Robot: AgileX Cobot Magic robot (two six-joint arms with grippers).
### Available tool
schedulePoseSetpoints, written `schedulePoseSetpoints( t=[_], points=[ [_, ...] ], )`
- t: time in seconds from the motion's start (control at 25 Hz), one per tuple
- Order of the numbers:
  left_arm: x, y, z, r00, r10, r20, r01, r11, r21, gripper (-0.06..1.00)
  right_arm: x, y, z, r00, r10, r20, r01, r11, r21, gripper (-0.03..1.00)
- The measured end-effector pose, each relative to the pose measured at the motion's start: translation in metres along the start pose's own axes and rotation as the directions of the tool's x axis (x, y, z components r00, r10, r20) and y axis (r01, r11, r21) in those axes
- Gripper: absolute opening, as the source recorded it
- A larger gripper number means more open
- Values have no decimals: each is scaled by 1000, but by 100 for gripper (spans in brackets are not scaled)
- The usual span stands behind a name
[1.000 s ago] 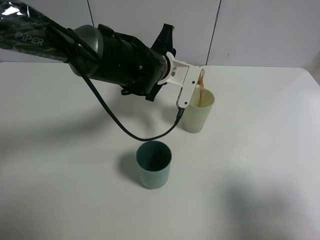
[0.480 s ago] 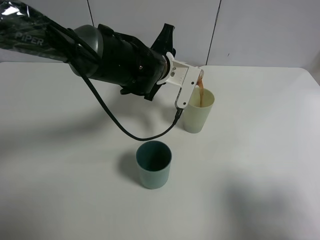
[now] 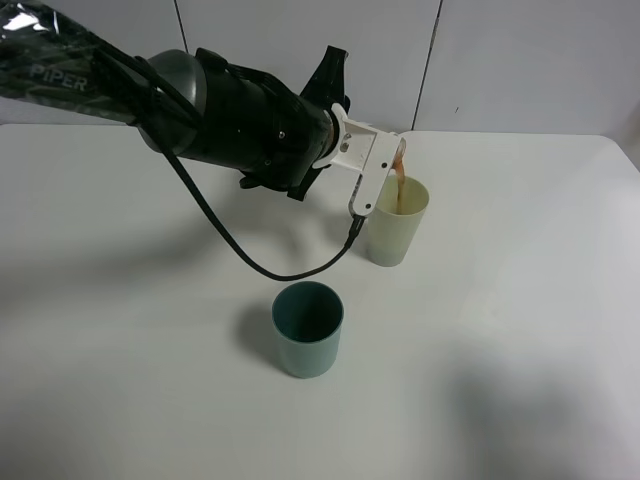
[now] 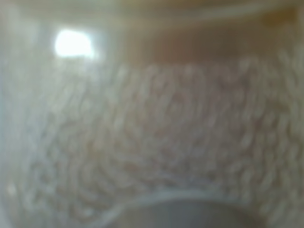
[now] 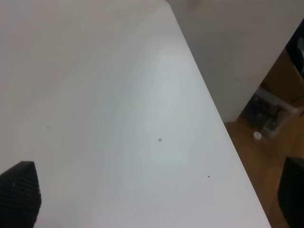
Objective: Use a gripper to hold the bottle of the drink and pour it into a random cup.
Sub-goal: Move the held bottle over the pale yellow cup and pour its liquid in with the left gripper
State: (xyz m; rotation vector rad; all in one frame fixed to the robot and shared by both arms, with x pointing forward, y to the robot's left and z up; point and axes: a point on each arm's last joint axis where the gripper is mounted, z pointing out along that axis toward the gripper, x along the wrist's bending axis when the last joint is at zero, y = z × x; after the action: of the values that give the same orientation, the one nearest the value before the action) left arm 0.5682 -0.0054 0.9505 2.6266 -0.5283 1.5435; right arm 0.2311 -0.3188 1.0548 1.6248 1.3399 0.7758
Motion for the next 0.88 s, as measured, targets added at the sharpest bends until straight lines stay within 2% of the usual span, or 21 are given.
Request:
schedulePoseSetpoints(
  t=[0.88],
  points=[
    [1,0,0,1000,19,-12,-19,1000,3,33,0,0,0,1000,0,0,0,1000,0,100]
  ],
)
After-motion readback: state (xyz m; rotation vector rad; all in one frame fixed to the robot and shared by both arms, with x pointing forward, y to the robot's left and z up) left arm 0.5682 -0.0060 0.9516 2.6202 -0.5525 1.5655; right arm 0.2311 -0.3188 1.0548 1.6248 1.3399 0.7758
